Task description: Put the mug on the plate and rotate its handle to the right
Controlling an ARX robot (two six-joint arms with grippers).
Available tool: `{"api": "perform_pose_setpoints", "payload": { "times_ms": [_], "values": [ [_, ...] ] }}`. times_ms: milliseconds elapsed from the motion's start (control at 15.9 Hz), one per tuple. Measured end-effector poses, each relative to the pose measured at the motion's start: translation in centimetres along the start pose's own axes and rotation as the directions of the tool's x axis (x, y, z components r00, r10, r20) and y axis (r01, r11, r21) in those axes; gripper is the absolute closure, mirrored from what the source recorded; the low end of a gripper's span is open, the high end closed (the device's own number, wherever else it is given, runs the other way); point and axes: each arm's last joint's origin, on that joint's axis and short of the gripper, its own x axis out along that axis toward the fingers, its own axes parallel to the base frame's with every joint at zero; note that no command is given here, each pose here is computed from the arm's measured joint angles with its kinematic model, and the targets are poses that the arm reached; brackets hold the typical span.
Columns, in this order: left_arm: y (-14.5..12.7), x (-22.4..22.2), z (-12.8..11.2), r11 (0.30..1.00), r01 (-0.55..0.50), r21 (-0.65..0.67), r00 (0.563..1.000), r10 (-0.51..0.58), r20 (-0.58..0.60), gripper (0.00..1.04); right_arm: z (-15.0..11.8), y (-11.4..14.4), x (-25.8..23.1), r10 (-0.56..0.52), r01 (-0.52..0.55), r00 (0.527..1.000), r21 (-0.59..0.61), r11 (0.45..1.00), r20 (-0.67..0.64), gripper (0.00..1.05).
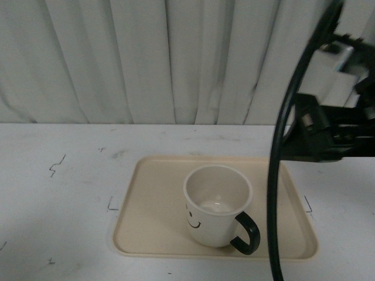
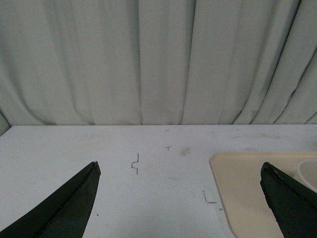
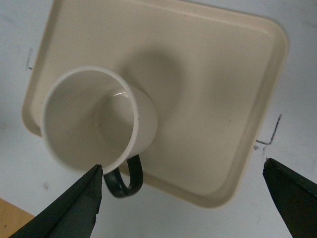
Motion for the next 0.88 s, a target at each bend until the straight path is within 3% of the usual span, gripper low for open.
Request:
{"api": "perform_pose_setpoints", "payload": {
  "times_ms": [189, 504, 882],
  "values": [
    [0.0, 0.0, 0.0, 1.0, 0.0, 0.0, 1.0, 0.0, 0.0, 0.07, 0.9, 1.1, 4.8, -0.021, 0.022, 0.996, 0.015, 1.0, -0.083, 0.06],
    [0.0, 0.0, 0.0, 1.0, 0.0, 0.0, 1.0, 0.0, 0.0, 0.07, 1.1, 3.2, 8.6, -0.049, 0.056, 0.989, 0.045, 0.997, -0.14, 0.1],
    [0.0, 0.0, 0.0, 1.0, 0.0, 0.0, 1.0, 0.0, 0.0, 0.07, 0.8, 4.0, 10.5, -0.084, 0.101, 0.976, 0.075, 0.992, -0.202, 0.76]
  ]
}}
